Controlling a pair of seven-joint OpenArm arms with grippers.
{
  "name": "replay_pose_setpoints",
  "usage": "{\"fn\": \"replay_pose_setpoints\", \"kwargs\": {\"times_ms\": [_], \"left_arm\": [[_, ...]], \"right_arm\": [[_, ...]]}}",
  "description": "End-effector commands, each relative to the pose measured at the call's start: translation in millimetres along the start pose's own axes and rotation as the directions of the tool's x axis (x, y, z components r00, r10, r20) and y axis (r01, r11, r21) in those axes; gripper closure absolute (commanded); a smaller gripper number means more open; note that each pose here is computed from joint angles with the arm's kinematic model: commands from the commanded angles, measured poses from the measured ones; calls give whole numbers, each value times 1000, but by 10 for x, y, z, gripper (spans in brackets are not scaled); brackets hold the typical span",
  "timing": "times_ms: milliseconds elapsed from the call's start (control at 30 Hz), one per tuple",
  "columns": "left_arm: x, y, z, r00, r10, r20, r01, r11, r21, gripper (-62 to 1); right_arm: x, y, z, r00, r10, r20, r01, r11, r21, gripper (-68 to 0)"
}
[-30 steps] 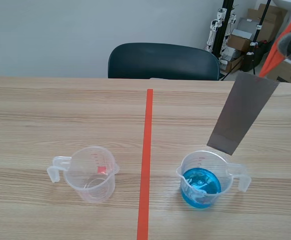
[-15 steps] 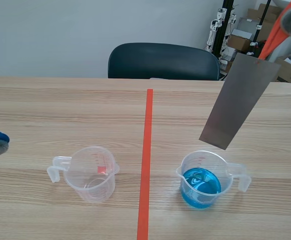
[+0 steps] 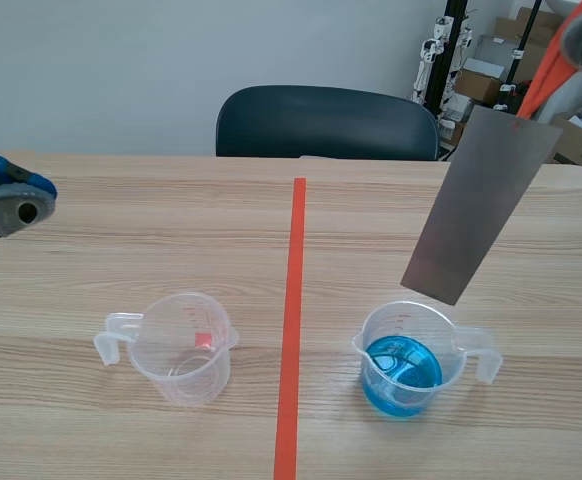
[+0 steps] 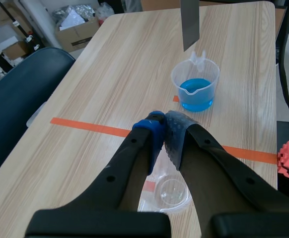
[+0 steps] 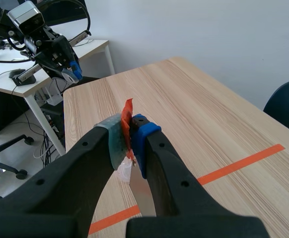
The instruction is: Do the redox reaction experiment. raise the plate out of the solution
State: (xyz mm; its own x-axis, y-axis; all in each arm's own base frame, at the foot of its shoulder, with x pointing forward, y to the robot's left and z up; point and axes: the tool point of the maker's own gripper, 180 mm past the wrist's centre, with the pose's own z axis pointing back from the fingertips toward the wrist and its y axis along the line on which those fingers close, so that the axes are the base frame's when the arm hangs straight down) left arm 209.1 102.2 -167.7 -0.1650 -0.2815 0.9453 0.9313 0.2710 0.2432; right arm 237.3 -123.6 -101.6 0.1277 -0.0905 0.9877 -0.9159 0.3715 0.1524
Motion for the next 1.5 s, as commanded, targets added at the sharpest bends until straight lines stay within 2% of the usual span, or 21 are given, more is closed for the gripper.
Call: {"fn": "replay_pose_setpoints", "kwargs": {"times_ms": [0, 233, 533, 700, 1100, 1467], "left_arm": [[24, -2, 1, 1000, 10, 19, -10, 1000, 7, -27], [69, -44, -30, 1000, 7, 29, -7, 1000, -8, -27], [140, -55, -67, 998, -3, 64, 3, 1000, 10, -27], [66, -52, -138, 999, -11, 41, 10, 1000, 25, -27], [-40, -230, -536, 999, -12, 43, 13, 1000, -24, -28], [-54, -235, -873, 999, -30, 34, 31, 998, -50, -28]], "right_arm": [[160, 1, -25, 999, 14, 44, -15, 1000, 12, -4], [154, 1, -26, 999, 14, 41, -15, 1000, 12, -4], [154, 1, -26, 999, 14, 41, -15, 1000, 12, -4], [154, 1, -26, 999, 14, 41, -14, 1000, 12, -4], [154, 1, -26, 999, 14, 41, -14, 1000, 12, -4], [155, 1, -26, 999, 14, 42, -14, 1000, 12, -4]]}}
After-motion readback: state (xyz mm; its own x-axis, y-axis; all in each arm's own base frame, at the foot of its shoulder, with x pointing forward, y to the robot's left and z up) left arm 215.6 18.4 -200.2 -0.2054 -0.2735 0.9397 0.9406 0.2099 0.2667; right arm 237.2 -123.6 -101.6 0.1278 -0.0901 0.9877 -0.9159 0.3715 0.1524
